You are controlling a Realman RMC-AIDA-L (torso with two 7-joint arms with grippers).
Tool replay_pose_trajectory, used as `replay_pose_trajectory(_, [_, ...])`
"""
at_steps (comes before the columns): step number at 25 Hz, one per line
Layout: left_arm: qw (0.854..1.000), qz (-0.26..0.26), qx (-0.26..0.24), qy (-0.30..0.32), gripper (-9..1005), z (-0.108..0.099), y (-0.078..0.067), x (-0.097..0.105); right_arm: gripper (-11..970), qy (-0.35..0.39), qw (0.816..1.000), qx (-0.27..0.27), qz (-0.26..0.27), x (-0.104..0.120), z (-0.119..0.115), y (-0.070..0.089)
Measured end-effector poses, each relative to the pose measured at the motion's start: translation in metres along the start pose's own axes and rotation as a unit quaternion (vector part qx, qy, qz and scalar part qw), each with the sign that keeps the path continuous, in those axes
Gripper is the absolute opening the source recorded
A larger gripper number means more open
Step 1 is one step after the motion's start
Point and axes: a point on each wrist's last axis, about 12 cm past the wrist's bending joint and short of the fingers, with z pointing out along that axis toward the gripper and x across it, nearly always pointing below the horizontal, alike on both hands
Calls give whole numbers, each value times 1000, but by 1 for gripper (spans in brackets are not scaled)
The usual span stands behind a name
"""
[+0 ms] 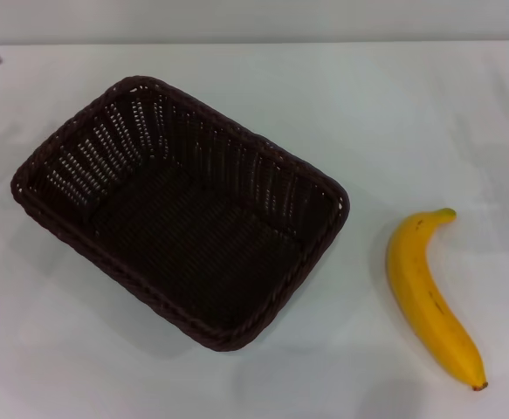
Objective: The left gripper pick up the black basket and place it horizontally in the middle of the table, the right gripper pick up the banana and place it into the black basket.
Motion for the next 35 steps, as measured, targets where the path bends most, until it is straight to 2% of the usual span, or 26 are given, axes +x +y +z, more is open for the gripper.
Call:
replay_pose_trajectory(4, [988,36,25,146,872,21,-28,-33,845,-2,1000,-2,0,-1,2,1])
replay_pose_trajectory(7, [967,91,20,236,872,36,-50,-55,845,-4,1000,-4,1,-2,4,3])
replay_pose_trajectory(10, [942,140,-19,306,872,50,-66,-73,845,-5,1000,-8,2,-3,6,6])
replay_pose_trajectory(14, [912,190,-37,362,871,69,-88,-82,846,-4,1000,-11,5,-2,8,9])
replay_pose_trajectory(18, [888,222,-44,400,871,86,-103,-72,846,-5,1000,-14,7,-3,10,11])
replay_pose_trajectory(22, [866,249,-55,429,871,99,-112,-57,846,-5,1000,-13,23,-3,10,11])
replay_pose_trajectory(25, [854,259,-64,446,870,105,-113,-45,846,-6,1000,-12,28,-3,10,11])
replay_pose_trajectory(29, [853,262,-70,446,861,110,-113,-36,846,-7,1000,-11,29,-3,11,11])
replay_pose_trajectory(33, [860,256,-80,435,825,109,-109,-40,846,-9,999,-12,29,-5,13,13])
replay_pose_trajectory(35, [861,254,-83,433,734,108,-108,-41,846,-10,999,-13,30,-6,15,14])
